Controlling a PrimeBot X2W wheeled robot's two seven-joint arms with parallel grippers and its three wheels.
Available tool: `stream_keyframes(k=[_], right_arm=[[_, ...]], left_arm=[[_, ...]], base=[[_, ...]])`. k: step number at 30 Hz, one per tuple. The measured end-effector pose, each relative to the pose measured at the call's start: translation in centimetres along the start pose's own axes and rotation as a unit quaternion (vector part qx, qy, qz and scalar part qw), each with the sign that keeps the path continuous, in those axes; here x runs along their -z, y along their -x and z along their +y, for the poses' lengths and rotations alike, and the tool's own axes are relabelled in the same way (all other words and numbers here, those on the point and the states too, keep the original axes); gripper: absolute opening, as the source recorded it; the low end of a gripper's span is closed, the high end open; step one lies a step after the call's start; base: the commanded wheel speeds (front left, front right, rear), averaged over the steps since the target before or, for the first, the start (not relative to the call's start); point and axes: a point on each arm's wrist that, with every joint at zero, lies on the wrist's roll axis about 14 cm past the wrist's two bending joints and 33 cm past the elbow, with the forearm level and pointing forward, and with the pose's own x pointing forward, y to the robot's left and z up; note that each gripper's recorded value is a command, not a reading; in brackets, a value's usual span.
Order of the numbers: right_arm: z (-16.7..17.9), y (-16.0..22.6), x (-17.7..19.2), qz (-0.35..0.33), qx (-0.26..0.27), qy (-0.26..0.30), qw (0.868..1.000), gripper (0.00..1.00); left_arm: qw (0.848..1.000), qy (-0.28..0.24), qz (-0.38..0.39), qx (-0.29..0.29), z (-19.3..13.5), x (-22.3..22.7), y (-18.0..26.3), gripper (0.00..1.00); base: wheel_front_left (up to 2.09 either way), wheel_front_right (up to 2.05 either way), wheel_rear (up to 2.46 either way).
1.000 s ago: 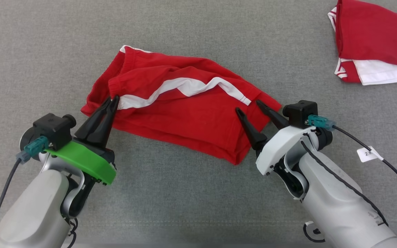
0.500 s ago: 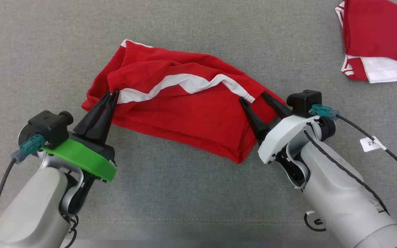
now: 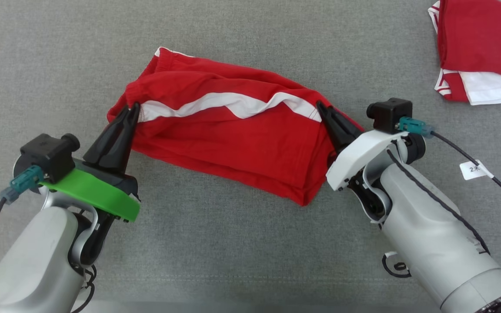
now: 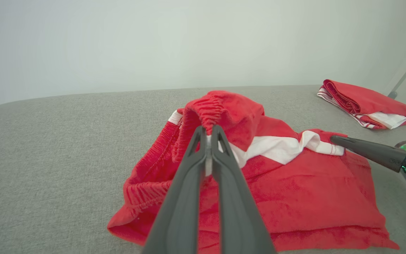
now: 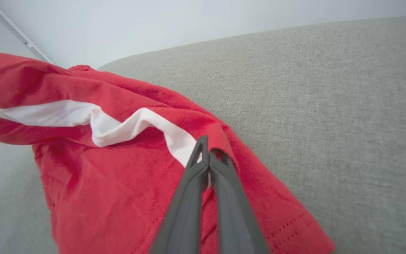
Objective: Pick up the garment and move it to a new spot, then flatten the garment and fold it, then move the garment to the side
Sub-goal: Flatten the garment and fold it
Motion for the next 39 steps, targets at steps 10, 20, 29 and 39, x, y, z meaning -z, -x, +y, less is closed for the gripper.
stream_keyframes(k=[10, 20, 29, 39], right_arm=[[-0.1, 0.2, -5.6, -0.079, 0.008, -0.026, 0.997, 0.00], [-0.2, 2.2, -16.5, -0.214, 0.001, -0.004, 0.977, 0.00], [1.5, 6.8, -25.0, -0.322, -0.020, 0.020, 0.946, 0.00], [-0.9, 10.7, -20.0, -0.263, 0.007, -0.015, 0.965, 0.00]], left_arm=[[0.998, 0.040, -0.052, -0.007, -0.4, -3.2, -0.2, 0.00], [0.986, 0.084, -0.143, 0.027, -2.0, -10.4, -1.0, 0.00], [0.971, 0.111, -0.207, 0.040, -2.2, -16.4, -0.4, 0.00], [0.982, 0.161, -0.077, 0.065, -4.4, -11.3, 1.3, 0.00]], base=[[0.00, 0.00, 0.00], [0.00, 0.00, 0.00], [0.00, 0.00, 0.00], [0.00, 0.00, 0.00]])
